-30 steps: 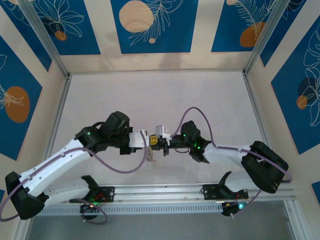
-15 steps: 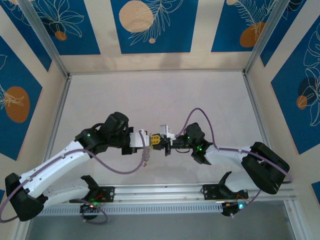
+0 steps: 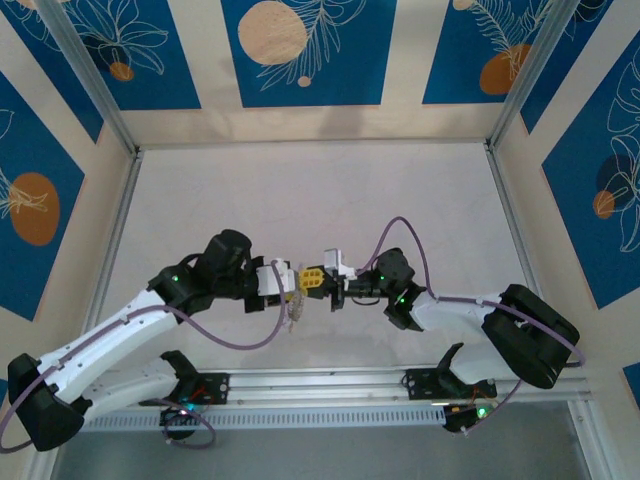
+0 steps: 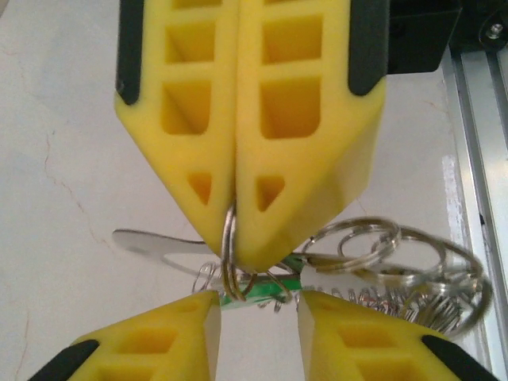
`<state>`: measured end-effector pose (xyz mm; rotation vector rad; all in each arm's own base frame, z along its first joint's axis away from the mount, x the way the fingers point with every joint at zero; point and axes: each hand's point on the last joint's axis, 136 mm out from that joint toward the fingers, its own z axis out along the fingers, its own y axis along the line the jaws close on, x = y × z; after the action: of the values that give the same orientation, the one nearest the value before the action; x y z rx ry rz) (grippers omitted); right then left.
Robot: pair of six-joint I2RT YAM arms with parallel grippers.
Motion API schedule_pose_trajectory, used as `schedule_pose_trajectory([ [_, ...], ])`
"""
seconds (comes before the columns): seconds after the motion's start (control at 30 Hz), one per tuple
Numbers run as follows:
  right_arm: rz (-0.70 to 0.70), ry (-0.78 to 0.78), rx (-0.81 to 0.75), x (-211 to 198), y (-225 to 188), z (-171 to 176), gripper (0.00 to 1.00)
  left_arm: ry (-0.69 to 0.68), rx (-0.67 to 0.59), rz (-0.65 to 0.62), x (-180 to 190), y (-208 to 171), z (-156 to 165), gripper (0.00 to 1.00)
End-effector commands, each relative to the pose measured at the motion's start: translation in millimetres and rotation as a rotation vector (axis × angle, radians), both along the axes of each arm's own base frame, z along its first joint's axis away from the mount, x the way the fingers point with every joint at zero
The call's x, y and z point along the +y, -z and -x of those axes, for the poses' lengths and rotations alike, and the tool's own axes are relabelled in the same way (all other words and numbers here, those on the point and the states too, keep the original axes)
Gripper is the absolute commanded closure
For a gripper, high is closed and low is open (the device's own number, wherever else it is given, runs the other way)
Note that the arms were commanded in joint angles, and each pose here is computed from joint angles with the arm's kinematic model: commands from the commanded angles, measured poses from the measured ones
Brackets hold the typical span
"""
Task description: Put the keys on the keyring
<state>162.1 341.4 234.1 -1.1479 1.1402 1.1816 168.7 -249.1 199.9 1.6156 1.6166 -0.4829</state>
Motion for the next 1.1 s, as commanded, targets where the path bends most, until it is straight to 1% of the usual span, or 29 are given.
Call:
schedule_pose_trajectory([
  [0.0, -0.059, -0.005, -0.051, -4, -17, 3, 1.0, -0.004, 0.027, 0.1, -7, -8, 2, 0.68],
  [0.17, -0.063, -0.032, -0.064, -8, -21, 9, 1.0, -0.004, 0.055, 0.171, -9, -6, 10, 0.66],
  [0.37, -0.056, -0.051, -0.069, -13, -21, 11, 1.0, 0.02, 0.027, 0.29, -13, -15, 16, 0.66],
  [0.47, -0.051, -0.058, -0.076, -12, -21, 12, 1.0, 0.041, 0.026, 0.29, -14, -8, 19, 0.66],
  [0.57, -0.051, -0.081, -0.084, -12, -24, 14, 1.0, 0.026, 0.018, 0.279, -13, 0, 16, 0.64],
  [0.63, -0.047, -0.1, -0.091, -12, -23, 17, 1.0, 0.017, -0.014, 0.275, -12, 2, 12, 0.61],
  [0.77, -0.04, -0.138, -0.112, -11, -21, 21, 1.0, 0.001, -0.062, 0.274, -12, 0, 4, 0.58],
  [0.83, -0.034, -0.148, -0.112, -10, -20, 22, 1.0, 0.027, -0.05, 0.284, -17, 0, 6, 0.58],
  [0.97, -0.029, -0.171, -0.12, -8, -19, 22, 1.0, 0.116, 0.014, 0.308, -25, 1, 21, 0.58],
  [1.07, -0.031, -0.186, -0.122, -8, -22, 24, 1.0, 0.124, 0.028, 0.323, -27, 3, 23, 0.6],
])
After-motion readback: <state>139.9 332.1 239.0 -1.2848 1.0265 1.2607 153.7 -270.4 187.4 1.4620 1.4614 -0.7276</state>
